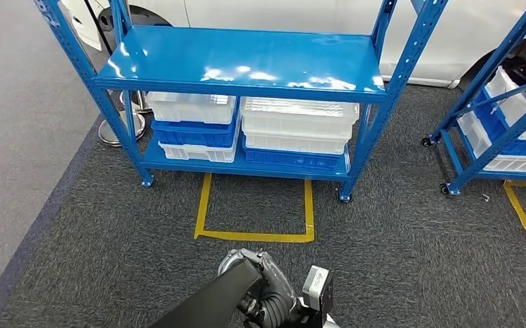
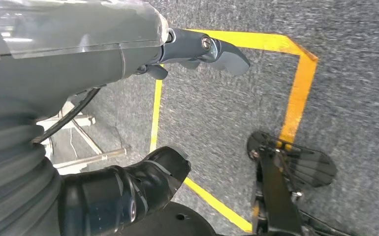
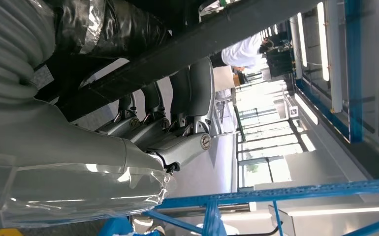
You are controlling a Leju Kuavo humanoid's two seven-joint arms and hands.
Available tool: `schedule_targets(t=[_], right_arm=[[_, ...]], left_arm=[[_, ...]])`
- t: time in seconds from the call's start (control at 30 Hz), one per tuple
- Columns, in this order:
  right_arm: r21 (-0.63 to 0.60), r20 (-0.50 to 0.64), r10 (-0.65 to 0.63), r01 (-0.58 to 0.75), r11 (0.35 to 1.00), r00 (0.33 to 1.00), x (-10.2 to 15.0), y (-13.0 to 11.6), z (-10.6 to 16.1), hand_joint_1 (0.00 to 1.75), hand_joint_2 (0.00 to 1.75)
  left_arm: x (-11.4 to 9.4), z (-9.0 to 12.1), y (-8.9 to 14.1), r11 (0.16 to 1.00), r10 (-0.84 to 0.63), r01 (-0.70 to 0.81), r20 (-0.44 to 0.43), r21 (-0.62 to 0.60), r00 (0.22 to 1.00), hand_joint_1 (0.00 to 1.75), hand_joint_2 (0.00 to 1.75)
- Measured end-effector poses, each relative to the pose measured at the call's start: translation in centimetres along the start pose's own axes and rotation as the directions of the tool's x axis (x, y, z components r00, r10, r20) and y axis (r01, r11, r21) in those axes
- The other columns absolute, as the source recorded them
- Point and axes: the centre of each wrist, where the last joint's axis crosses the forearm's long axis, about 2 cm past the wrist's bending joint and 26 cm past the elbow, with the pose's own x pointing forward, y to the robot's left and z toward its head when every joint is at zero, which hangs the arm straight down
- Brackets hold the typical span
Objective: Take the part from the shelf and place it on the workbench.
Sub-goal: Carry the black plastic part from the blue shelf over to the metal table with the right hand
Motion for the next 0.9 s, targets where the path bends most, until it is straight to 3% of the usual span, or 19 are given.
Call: schedule_targets(t=[0.9], right_arm=[[0.014,0.079,-0.029,0.028,1.000,0.996,2.0,1.0,1.0,1.75,1.75]], left_arm=[[0.1,0.0,-0.1,1.000,-0.005,0.004,-0.008,-0.022,1.000,0.00,1.75]])
